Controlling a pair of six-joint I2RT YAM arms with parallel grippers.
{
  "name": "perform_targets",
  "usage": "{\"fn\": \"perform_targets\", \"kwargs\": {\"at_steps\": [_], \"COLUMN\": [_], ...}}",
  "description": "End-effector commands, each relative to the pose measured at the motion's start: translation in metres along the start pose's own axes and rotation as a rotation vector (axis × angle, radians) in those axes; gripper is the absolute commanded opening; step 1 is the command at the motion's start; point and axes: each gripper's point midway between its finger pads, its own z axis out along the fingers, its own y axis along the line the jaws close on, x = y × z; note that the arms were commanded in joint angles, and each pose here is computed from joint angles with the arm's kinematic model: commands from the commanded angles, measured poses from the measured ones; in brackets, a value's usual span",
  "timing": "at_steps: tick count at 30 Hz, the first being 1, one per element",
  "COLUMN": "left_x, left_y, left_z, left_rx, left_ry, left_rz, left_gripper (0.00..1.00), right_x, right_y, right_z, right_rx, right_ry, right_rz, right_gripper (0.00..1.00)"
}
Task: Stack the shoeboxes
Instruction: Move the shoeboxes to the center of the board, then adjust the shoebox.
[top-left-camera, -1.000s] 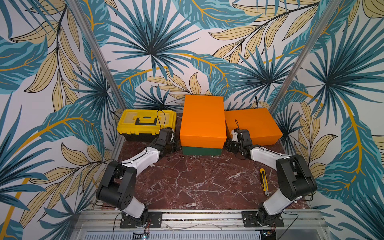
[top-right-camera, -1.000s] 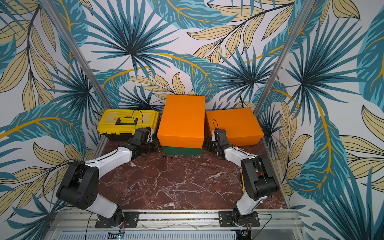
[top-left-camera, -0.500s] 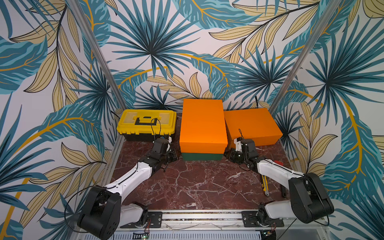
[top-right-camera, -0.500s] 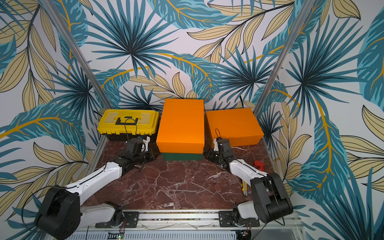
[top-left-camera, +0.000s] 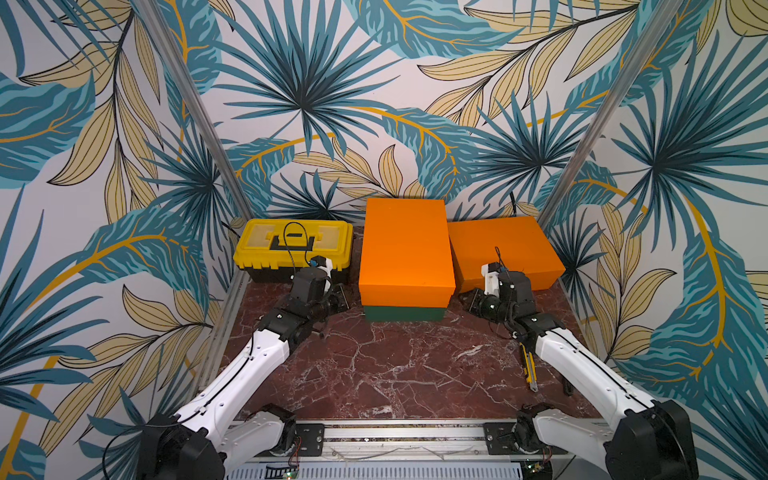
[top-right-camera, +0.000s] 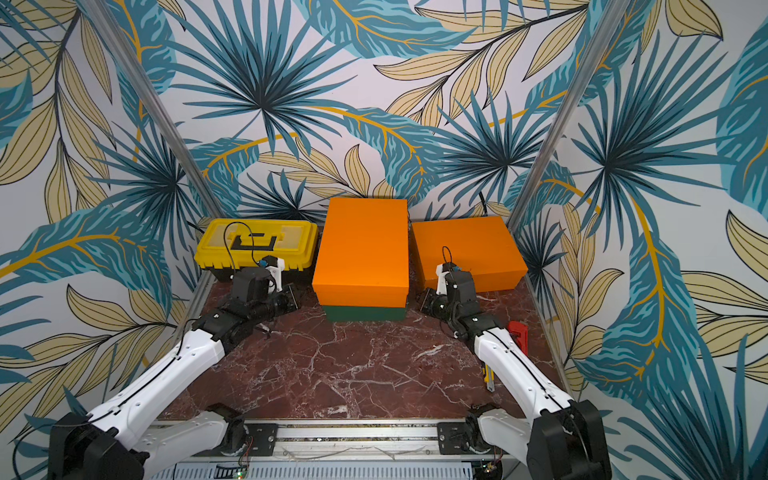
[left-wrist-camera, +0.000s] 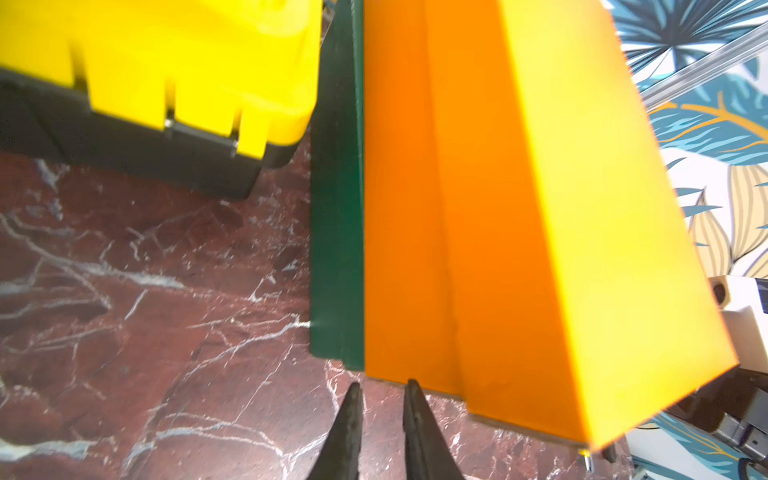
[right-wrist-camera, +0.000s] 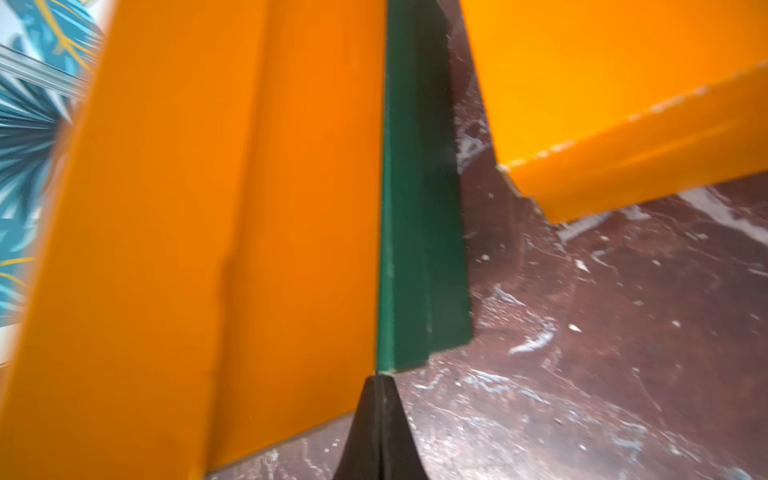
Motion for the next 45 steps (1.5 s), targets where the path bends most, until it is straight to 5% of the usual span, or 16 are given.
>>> {"fn": "perform_targets", "kwargs": {"at_steps": [1,19,45], "left_x": [-0.004,-0.024,0.007], "left_y": [-0.009,-0.044,-0.026], "left_z": [0.005,0.027,0.025], "left_rx": [0.022,0.108,0.084], "left_ry": [0.017,0.030,0.079], "left_rz": [0.002,0.015,-0.019], "left_gripper": [0.21,0.21,0.23], "right_x": [-0.003,-0.029,-0.019], "right_y": [0.023,0.037,0.019], "right_z": [0.002,0.018,0.021], "right_rx": [-0.097,-0.107,-0.035], "right_ry": [0.023,-0.006,0.014], "right_rz": [0.038,0.021,0.038], "right_gripper": [0.00,0.01,0.01]}}
